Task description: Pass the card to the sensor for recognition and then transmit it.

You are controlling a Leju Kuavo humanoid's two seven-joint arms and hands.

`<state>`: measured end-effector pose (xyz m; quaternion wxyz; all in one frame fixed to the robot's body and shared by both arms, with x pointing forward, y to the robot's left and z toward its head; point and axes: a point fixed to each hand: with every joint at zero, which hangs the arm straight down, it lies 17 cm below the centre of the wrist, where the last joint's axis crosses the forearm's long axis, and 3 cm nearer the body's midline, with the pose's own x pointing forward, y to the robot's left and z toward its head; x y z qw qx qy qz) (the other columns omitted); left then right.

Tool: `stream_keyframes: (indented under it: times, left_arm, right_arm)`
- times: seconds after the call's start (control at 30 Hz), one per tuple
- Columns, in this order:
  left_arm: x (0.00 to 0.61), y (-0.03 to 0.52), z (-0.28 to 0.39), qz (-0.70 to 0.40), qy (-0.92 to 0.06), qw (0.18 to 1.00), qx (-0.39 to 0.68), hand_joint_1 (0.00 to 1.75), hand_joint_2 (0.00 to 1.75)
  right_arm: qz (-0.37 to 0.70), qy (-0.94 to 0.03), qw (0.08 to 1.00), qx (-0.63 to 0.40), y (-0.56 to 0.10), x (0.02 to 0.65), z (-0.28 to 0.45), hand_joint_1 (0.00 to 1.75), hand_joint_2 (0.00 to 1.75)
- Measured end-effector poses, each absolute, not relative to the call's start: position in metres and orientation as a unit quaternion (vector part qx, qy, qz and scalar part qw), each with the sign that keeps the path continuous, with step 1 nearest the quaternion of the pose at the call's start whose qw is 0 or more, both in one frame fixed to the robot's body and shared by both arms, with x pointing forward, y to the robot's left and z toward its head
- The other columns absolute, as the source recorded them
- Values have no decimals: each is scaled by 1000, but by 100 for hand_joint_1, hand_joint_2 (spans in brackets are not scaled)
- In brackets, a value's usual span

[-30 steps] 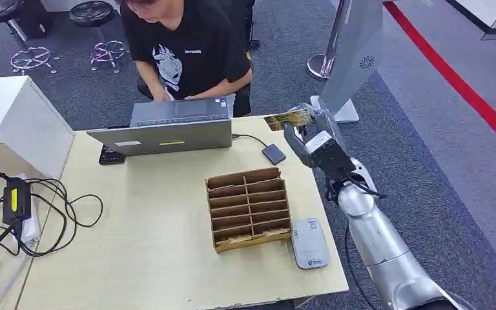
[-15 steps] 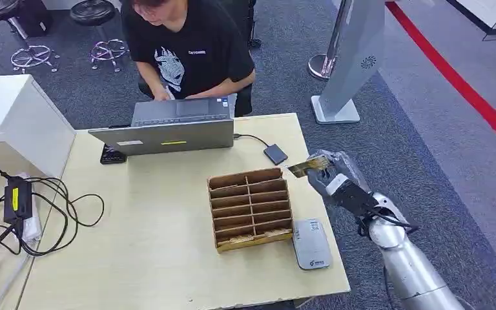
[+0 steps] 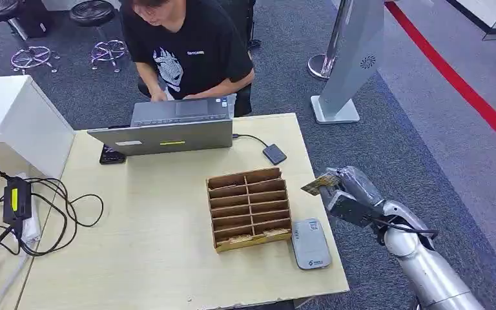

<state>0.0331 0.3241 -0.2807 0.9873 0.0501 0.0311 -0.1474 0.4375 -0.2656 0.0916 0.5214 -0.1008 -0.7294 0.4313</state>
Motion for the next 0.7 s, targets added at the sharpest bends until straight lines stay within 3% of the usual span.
stream_keyframes:
  times: [0.7]
  left_arm:
    - [33,328,-280,-152,32,986,52,0,175]
  right_arm:
    - [579,-606,524,-150,-299,431,29,175,175]
